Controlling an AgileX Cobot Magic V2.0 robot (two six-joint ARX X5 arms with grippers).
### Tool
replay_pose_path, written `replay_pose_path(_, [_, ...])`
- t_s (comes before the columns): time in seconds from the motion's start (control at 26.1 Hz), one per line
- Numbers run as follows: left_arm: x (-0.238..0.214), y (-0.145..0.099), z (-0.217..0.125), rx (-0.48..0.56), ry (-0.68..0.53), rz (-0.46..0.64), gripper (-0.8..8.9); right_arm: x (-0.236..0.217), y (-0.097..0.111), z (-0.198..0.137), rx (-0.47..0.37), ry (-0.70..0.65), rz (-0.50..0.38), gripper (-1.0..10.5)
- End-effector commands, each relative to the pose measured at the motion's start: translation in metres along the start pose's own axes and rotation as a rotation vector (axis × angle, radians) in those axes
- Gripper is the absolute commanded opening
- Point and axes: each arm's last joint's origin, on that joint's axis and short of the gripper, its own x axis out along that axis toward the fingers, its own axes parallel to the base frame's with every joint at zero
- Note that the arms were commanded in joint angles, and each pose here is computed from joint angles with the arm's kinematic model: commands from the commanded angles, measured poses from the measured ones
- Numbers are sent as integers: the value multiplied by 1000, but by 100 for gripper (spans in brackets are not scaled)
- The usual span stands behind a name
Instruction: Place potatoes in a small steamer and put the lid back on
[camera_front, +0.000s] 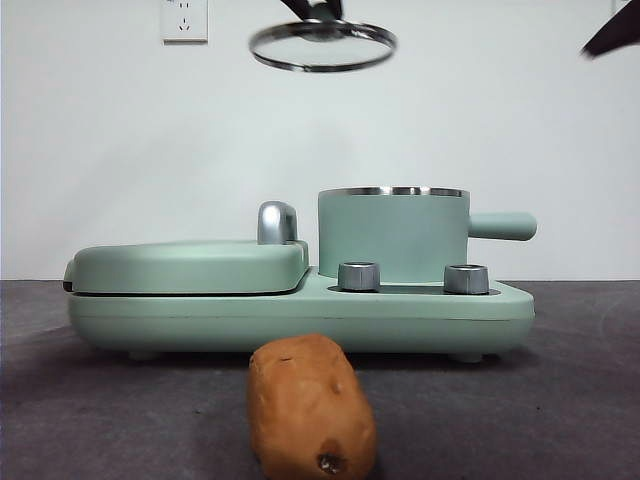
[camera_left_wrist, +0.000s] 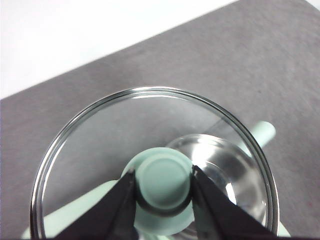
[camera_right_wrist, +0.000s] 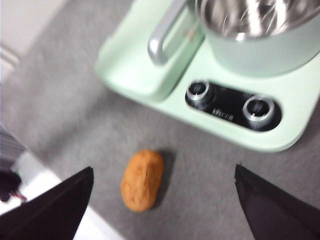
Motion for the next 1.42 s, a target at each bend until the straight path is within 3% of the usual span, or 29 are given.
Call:
replay_pose_path(0.04, [-14, 9, 7, -7, -63, 19, 8, 16, 14, 3, 14, 48, 1, 452])
replay_pose_path(0.34, [-32, 50, 7, -68, -64, 104, 8, 86, 47, -8, 46, 226, -7, 452])
replay_pose_path(0.61, [-39, 79, 6, -120, -73, 166, 8, 141, 64, -27, 52, 341, -39, 452])
replay_pose_path(0.96, [-44, 109, 3, -185, -77, 231, 8, 191, 66, -48, 31, 452, -153, 452])
replay_pose_path(1.26, [-44, 111, 3, -195, -82, 235, 8, 228, 59, -63, 30, 559, -270, 449])
replay_pose_path(1.42, [-44, 111, 4, -202, -85, 234, 8, 235, 57, -72, 13, 593, -309, 255])
